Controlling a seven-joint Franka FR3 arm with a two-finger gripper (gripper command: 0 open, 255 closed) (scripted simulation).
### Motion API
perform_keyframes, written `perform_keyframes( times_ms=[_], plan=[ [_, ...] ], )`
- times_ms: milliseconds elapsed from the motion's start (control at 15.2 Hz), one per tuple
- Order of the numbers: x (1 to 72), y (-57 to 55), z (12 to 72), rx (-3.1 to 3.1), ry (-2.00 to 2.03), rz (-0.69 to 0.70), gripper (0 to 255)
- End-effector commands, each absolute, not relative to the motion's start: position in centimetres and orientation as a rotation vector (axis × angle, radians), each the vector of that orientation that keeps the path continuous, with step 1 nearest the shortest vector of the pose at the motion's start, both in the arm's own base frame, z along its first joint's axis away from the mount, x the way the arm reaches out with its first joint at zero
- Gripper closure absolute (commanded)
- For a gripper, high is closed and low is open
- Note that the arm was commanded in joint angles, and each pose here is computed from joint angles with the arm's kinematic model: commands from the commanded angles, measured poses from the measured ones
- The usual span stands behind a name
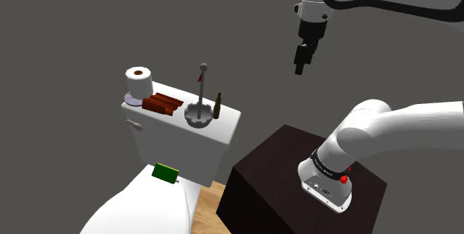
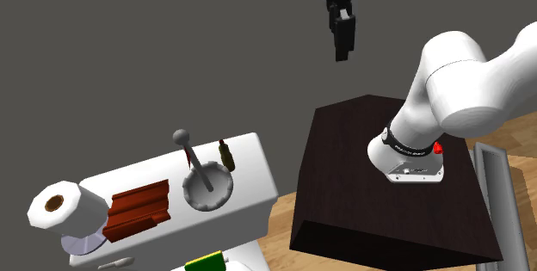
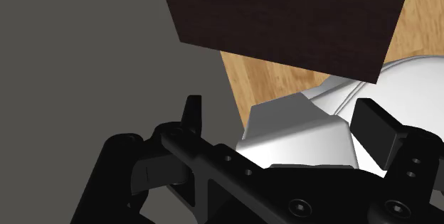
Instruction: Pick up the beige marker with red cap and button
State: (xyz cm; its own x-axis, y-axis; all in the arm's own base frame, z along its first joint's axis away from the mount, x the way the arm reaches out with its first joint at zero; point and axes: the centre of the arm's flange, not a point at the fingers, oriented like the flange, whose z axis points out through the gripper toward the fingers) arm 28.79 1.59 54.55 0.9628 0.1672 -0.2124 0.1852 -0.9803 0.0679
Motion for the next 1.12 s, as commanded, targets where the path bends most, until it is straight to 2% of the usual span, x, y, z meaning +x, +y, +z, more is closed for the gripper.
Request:
perform_keyframes(
  times_ms=[0, 1056],
  plan=[
    [28.8, 1.6, 54.5, 3.026, 0.272, -0.316, 0],
    [40.9, 8.0, 41.9, 3.185, 0.231, -0.105, 0]
  ],
)
